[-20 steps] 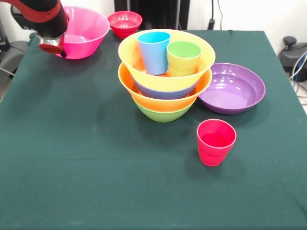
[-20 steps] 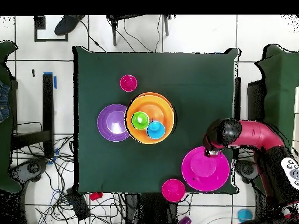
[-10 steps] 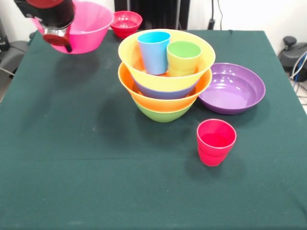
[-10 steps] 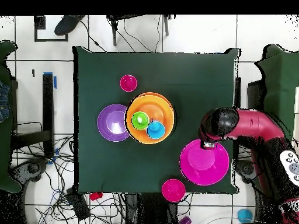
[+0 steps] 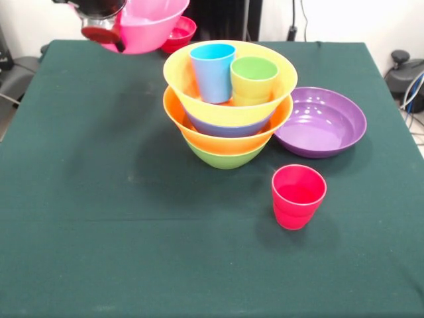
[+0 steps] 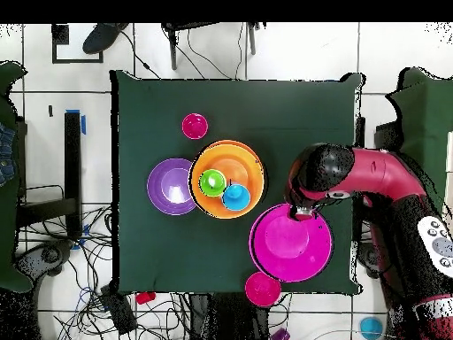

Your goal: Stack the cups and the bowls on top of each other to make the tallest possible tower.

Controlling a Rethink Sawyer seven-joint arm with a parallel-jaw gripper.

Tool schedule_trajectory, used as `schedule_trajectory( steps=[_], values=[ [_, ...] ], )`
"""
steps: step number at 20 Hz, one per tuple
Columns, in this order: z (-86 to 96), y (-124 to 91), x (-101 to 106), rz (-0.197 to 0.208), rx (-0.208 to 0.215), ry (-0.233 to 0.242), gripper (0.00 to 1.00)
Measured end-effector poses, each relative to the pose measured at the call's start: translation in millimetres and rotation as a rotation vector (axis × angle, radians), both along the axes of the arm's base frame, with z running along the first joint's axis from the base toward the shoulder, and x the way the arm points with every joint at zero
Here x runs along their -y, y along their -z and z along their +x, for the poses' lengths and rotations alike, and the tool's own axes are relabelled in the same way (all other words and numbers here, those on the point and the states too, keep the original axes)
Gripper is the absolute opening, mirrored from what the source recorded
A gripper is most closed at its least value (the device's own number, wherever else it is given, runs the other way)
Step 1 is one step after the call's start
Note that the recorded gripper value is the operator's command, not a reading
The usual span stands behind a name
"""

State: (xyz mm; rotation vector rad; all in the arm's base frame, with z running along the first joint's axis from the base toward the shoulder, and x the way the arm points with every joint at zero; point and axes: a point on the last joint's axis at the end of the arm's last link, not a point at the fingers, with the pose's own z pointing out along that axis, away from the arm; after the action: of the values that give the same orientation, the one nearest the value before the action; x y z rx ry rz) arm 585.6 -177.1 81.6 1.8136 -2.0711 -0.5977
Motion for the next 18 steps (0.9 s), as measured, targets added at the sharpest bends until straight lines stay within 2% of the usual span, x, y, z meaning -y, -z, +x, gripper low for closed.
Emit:
schedule_trajectory(
  steps=[2, 9, 12, 16, 18],
  values=[
    [5.0, -10, -3, -0.009, -0.019, -0.009, 0.00],
    [20.9, -30, -3, -0.027, -0.033, -0.008, 0.00],
    [27.4, -42, -5, -0.007, -0.019, 0.015, 0.00],
    [37.3, -55, -15, 0.044, -0.005, 0.057, 0.00],
    [46.8, -66, -26, 0.085, 0.008, 0.080, 0.00]
  ],
)
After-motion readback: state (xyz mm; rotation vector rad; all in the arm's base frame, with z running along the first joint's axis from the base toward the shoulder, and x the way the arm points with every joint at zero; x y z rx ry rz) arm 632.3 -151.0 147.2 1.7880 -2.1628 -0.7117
